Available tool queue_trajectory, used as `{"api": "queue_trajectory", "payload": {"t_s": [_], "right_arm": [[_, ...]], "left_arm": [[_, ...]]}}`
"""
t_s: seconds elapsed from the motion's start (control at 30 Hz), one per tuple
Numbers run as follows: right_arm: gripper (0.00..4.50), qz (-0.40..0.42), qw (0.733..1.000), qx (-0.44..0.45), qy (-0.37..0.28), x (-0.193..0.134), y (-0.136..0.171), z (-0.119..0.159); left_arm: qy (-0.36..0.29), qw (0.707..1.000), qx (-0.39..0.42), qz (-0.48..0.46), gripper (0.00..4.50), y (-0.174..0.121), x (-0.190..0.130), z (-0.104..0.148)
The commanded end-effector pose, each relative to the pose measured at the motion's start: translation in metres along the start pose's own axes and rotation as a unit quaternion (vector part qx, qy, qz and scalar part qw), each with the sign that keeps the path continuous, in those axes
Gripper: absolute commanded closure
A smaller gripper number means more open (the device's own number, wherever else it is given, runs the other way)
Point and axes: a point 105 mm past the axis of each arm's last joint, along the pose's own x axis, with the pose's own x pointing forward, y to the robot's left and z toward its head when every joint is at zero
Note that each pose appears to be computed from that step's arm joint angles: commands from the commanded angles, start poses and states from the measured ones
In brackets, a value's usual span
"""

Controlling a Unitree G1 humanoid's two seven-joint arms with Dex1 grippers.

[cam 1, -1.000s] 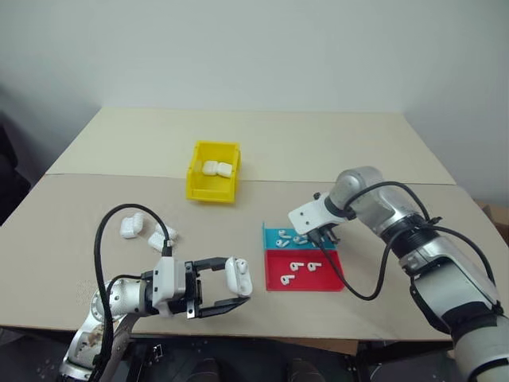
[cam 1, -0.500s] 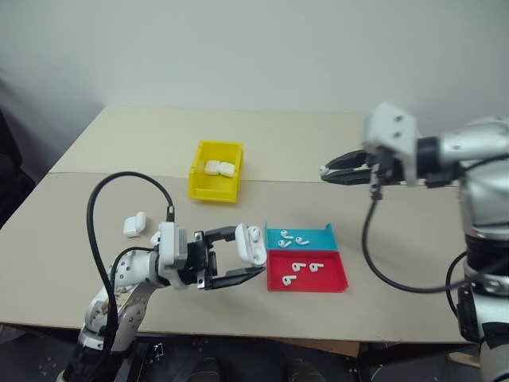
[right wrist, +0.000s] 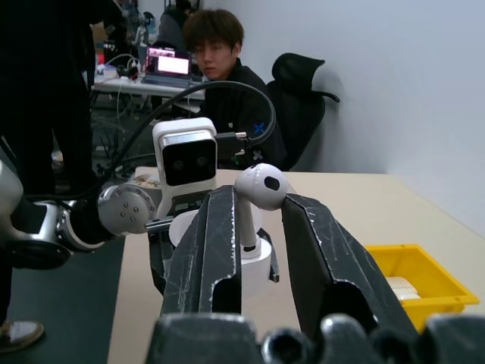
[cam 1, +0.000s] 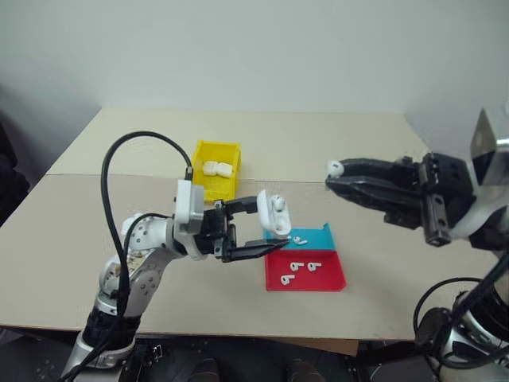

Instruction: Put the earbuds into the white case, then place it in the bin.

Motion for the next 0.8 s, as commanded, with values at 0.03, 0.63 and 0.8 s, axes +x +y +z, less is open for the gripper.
{"api": "queue_trajectory", "payload": {"t_s": [0.03,0.63,0.8], "right_arm": [[3.85,0.023,0.999,-0.009,-0.025,0.009,0.010,0.007],[3.85,0.054,0.996,0.064,-0.015,0.025,0.016,-0.019],[3.85,0.058,0.996,0.072,-0.012,0.027,0.019,-0.025]], "left_arm": [[-0.014,1.000,0.017,-0.014,1.75,-0.005,0.004,0.014],[-0.011,1.000,0.017,-0.005,1.75,-0.007,0.005,0.013],[-0.010,1.000,0.018,-0.004,1.75,-0.007,0.006,0.011]]}}
